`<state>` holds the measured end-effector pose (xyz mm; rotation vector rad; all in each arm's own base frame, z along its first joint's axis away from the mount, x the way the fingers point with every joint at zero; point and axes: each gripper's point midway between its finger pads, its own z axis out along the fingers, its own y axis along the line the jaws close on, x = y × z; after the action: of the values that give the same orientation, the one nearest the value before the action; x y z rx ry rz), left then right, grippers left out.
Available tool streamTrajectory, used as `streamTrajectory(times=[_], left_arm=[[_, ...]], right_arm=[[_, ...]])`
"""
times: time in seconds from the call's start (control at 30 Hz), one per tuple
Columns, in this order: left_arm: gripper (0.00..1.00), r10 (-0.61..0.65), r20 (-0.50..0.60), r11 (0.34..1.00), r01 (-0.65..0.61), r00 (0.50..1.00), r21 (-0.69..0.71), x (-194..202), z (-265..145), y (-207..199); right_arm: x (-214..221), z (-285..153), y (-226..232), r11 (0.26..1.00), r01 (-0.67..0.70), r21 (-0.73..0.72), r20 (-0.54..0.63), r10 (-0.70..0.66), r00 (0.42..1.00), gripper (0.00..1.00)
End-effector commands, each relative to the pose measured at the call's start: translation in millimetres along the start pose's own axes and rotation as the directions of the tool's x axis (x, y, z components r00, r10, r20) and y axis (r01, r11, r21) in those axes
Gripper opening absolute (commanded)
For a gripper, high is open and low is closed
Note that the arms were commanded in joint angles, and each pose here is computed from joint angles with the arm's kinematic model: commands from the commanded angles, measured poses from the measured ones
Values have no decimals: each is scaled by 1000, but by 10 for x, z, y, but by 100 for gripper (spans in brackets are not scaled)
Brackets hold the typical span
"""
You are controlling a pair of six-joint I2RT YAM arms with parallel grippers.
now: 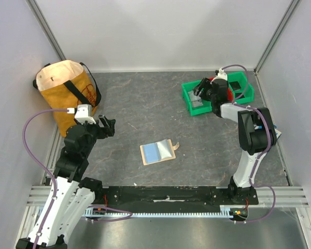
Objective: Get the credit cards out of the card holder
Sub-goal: Place the credit card in the storage box, then reset both arms
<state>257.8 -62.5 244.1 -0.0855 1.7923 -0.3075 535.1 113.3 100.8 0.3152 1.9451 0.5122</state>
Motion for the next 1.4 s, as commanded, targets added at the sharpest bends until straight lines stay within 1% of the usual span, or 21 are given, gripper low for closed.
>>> streamTrajectory(times=[0.0, 0.13, 0.23, 0.3, 0.37, 0.47, 0.57, 0.67, 0.8, 0.83, 0.87, 0.9, 1.07, 1.2, 1.23, 1.27, 1.37], left_arm=[[83, 27, 37, 999, -26, 999, -25, -70, -43, 62], [84, 8, 81, 999, -5, 997, -41, -140, -104, 91], [85, -7, 129, 999, 11, 992, -34, -228, -195, 81], [85, -44, 168, 998, 51, 985, -34, -292, -262, 85], [85, -57, 229, 998, 64, 972, -26, -409, -373, 83], [86, -103, 319, 991, 123, 942, -43, -539, -546, 157], [88, -111, 390, 991, 132, 914, -28, -616, -727, 179], [89, -117, 429, 990, 140, 896, -24, -619, -852, 213], [90, -117, 443, 989, 143, 889, -25, -571, -962, 249], [90, -123, 437, 988, 153, 891, -34, -548, -959, 269], [90, -131, 462, 987, 161, 877, -25, -579, -1039, 273], [90, -131, 463, 986, 162, 877, -29, -568, -1046, 285], [90, -104, 443, 991, 132, 890, -33, -531, -1026, 274], [90, -87, 431, 994, 104, 898, -15, -505, -977, 229], [90, -87, 429, 995, 102, 899, -13, -502, -967, 223], [90, -84, 425, 995, 97, 902, -9, -496, -959, 212], [90, -75, 420, 996, 87, 904, -8, -495, -950, 203]], right_arm=[[-621, -427, 79, 990, 116, 78, 123, -125, 984, 77], [-984, -905, 168, 976, 178, 128, 185, -200, 962, 88], [-1201, -1257, 240, 965, 212, 154, 224, -243, 944, 90], [-1327, -1532, 281, 960, 218, 173, 251, -257, 933, 93], [-1431, -1804, 313, 958, 217, 187, 279, -263, 924, 94], [-1516, -2223, 378, 962, 203, 182, 328, -254, 910, 98], [-1536, -2612, 415, 966, 192, 175, 367, -244, 897, 98], [-1532, -3046, 409, 968, 176, 177, 417, -236, 878, 98], [-1435, -3505, 306, 968, 156, 196, 480, -233, 846, 98], [-1405, -3594, 269, 968, 149, 203, 496, -232, 837, 98], [-1365, -3690, 236, 968, 144, 205, 514, -232, 826, 98], [-1319, -3753, 191, 966, 143, 214, 521, -236, 820, 98], [-1126, -4053, 17, 953, 167, 254, 572, -287, 769, 98], [-1028, -4223, -149, 964, 89, 252, 675, -241, 698, 98], [-1051, -4269, -135, 963, 98, 251, 687, -249, 683, 98], [-1064, -4287, -134, 960, 107, 258, 690, -261, 675, 98], [-1041, -4223, -130, 962, 108, 253, 677, -255, 690, 98]])
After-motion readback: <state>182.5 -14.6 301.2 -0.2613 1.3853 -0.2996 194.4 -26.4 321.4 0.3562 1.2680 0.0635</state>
